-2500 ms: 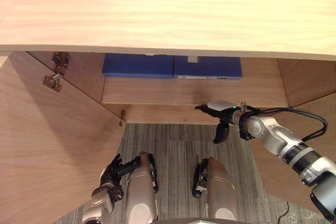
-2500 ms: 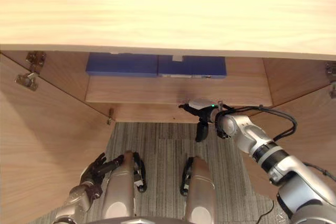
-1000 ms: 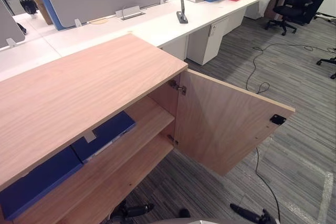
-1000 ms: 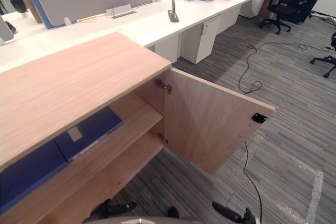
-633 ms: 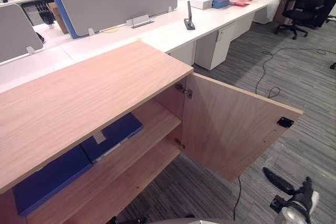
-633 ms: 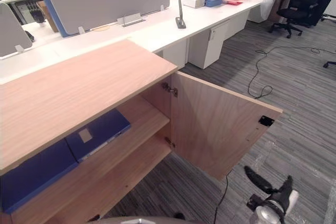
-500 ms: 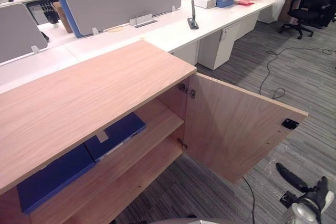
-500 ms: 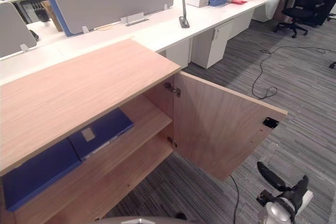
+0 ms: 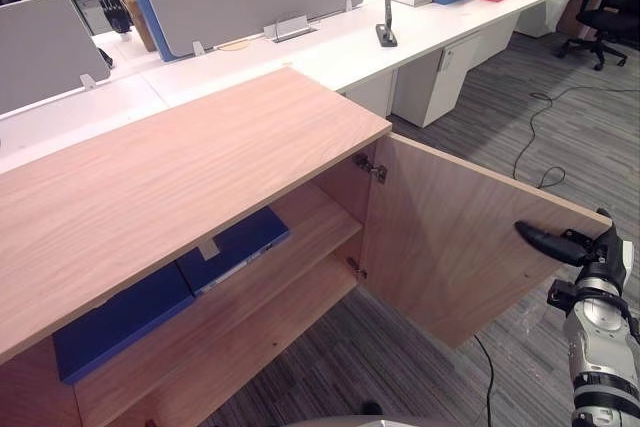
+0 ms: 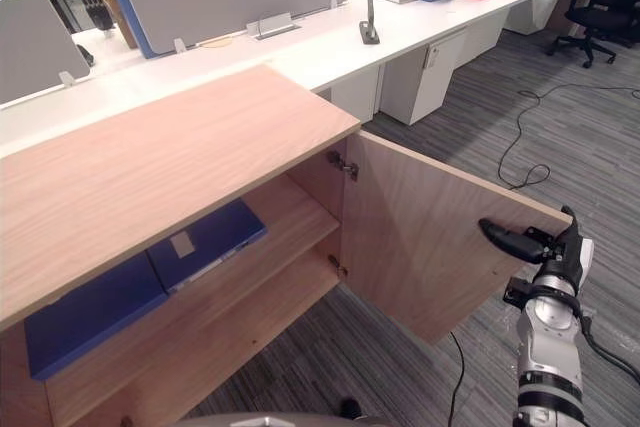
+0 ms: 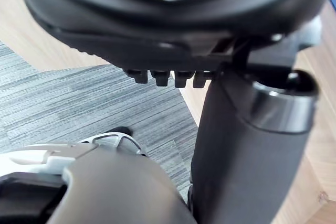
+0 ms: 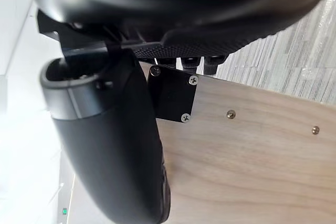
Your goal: Walk over to the cabinet, pick up the folder, carry it to the office cabinet, place the folder inside the office cabinet, then close the office cabinet door
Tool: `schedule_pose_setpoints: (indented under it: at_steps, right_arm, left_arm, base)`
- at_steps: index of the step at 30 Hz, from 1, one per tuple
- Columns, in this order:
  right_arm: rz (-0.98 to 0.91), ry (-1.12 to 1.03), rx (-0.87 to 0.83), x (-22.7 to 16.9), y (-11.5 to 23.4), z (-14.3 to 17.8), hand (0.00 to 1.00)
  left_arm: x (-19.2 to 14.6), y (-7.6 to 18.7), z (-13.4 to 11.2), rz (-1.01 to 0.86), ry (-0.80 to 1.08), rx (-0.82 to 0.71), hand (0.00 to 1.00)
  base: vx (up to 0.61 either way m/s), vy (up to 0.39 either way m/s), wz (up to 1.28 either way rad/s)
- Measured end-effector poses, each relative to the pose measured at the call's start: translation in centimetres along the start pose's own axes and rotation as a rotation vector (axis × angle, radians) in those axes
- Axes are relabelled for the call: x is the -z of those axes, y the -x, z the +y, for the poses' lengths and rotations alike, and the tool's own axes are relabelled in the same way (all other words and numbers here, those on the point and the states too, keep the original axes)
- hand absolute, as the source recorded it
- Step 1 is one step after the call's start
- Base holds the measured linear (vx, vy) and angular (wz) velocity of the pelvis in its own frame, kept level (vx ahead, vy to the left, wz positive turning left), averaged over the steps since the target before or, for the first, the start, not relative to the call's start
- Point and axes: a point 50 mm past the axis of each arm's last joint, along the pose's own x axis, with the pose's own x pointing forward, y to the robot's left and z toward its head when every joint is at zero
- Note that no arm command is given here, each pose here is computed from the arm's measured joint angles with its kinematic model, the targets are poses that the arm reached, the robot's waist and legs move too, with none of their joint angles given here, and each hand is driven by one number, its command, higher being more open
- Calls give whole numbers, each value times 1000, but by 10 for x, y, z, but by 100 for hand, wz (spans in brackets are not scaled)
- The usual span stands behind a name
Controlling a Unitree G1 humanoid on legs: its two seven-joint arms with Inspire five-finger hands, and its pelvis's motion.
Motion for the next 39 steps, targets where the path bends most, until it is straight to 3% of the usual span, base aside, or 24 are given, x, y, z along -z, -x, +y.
schedule_pose_setpoints:
  at_steps: [12, 16, 19, 21, 27, 39]
  right_arm:
    - [28, -18, -286, -10, -10, 6, 100]
    - [64, 211, -445, -9, -8, 12, 100]
    - [223, 668, -764, 12, 13, 5, 100]
    - [386, 932, -1168, 41, 57, 11, 100]
    - [431, 778, -1846, 76, 174, 56, 100]
    - [317, 744, -1907, 46, 185, 47, 100]
  left_arm:
    - [-9, -1, 0, -32, -54, 53, 100]
    - [-10, -2, -1, -27, -100, 82, 100]
    - [-19, -5, 3, -39, -137, 84, 100]
    - [-30, -7, 3, -58, -142, 86, 100]
    - [-47, -7, -15, -112, -131, 140, 100]
    - [-40, -8, 6, -90, -127, 82, 100]
  base:
    - [-12, -24, -4]
    - [-7, -48, -18]
    - [-18, -82, -15]
    - [-16, -126, -3]
    - [-24, -69, -5]
    - [8, 0, -8]
